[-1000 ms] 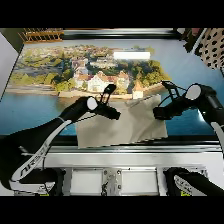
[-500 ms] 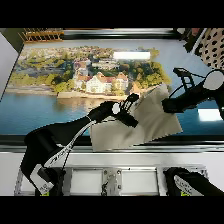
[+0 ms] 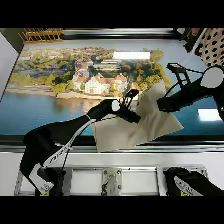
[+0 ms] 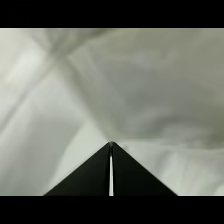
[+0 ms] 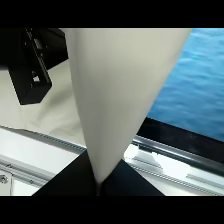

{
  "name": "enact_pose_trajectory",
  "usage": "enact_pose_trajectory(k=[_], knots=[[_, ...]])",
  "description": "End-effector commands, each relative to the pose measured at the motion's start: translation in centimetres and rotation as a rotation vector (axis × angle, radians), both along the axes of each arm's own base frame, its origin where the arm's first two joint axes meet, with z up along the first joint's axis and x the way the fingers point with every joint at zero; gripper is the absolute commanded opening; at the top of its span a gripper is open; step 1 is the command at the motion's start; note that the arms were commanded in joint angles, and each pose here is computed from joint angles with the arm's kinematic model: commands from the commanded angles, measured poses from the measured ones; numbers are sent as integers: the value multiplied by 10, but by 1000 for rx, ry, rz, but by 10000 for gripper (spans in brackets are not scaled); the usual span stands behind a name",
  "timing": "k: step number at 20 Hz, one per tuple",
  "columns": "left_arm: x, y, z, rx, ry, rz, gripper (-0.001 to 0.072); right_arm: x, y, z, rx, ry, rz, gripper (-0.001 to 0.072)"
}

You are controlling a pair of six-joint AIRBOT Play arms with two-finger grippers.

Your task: Fold the clothes and pants, and hang the long-sleeved shirts on hangers.

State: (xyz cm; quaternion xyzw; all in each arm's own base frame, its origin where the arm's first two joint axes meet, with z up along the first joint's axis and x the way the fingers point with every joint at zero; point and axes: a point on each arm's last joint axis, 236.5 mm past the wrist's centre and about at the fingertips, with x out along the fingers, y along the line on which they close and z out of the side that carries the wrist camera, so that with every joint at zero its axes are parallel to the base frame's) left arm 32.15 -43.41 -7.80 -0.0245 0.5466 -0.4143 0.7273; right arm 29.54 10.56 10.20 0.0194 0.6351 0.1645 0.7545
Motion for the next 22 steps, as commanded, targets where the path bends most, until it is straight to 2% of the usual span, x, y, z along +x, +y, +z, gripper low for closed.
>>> enact_pose_trajectory(k=[1,5,10,14,15,17,18,20,22], knots=[[37,26,37,-39,-59,75,6,-2,18,4,32,-11,30,6],[91,80,84,-85,-130,213,6,-1,60,12,129,-54,89,6],[139,160,140,-119,-221,361,7,-2,127,-1,187,-68,191,7],[156,222,184,-131,-299,456,7,-6,225,-34,294,-84,278,22],[160,238,195,-133,-325,481,7,-10,257,-43,342,-90,289,147],[165,270,218,-136,-379,533,7,-21,331,-59,472,-152,343,607],[167,286,228,-137,-402,563,6,-26,362,-63,533,-209,381,719],[168,319,249,-138,-444,625,7,-36,395,-60,612,-272,428,719],[161,340,259,-128,-447,649,7,-36,386,-50,606,-272,460,717]])
